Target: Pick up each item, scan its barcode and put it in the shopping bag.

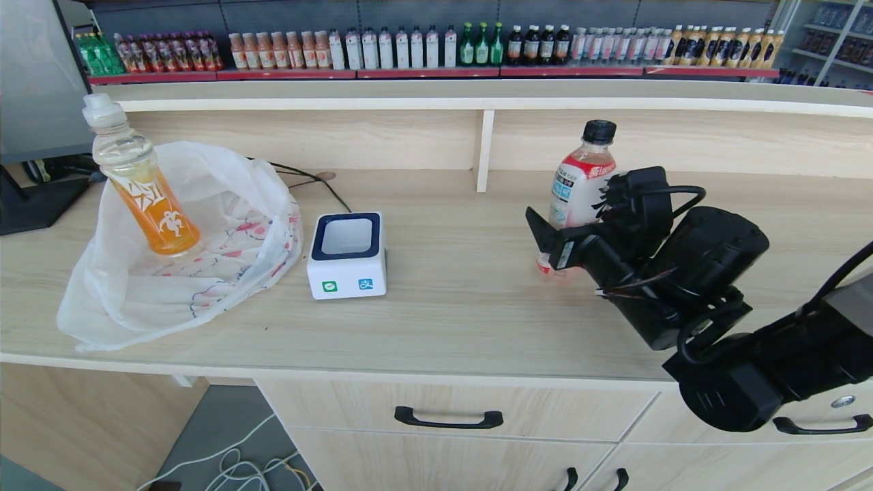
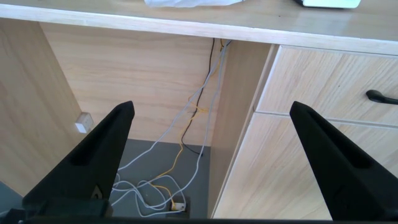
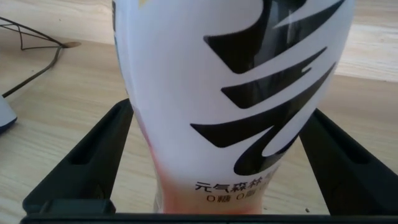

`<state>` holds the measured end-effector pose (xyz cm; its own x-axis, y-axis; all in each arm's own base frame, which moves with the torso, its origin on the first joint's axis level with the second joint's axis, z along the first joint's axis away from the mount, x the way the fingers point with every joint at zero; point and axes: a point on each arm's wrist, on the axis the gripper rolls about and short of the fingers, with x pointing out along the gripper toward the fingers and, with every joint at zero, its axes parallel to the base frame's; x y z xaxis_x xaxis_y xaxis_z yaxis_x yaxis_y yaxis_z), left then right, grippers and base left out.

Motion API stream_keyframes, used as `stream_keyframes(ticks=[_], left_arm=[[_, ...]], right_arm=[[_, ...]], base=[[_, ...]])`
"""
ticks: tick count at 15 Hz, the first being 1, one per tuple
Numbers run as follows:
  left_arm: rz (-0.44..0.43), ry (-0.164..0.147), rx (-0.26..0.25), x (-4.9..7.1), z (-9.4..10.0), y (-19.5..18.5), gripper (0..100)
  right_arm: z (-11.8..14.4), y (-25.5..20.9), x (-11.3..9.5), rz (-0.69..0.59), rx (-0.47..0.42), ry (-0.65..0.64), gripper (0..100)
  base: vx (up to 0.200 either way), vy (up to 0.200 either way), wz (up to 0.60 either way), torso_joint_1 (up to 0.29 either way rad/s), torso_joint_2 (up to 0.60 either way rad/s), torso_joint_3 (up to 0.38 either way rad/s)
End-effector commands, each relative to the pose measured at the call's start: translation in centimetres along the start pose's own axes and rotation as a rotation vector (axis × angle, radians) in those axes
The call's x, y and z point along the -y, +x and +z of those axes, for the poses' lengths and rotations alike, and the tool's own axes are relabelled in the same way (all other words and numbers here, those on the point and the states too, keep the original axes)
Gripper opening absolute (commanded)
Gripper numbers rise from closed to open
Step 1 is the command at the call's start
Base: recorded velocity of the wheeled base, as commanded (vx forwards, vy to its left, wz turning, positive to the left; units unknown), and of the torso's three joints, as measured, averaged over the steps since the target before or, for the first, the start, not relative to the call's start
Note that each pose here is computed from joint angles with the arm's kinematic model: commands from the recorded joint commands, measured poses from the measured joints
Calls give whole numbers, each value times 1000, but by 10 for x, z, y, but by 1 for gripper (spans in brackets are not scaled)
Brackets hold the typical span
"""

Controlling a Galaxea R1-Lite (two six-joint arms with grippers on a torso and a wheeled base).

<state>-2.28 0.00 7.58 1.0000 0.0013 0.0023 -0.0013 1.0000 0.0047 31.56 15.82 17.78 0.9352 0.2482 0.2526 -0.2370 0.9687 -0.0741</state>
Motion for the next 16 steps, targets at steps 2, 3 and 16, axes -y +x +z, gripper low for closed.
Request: stream_keyframes(ticks=[2, 3, 16], left_arm=[[0, 0, 1, 0, 0, 0, 100], [0, 0, 1, 0, 0, 0, 100], [0, 0, 1, 0, 0, 0, 100]], right_arm=[[1, 2, 0, -1, 10, 1, 0], [1, 2, 0, -1, 10, 1, 0], [50, -20, 4, 4, 84, -10, 0]], base=[[0, 0, 0, 0, 0, 0], [0, 0, 0, 0, 0, 0], [0, 0, 0, 0, 0, 0]])
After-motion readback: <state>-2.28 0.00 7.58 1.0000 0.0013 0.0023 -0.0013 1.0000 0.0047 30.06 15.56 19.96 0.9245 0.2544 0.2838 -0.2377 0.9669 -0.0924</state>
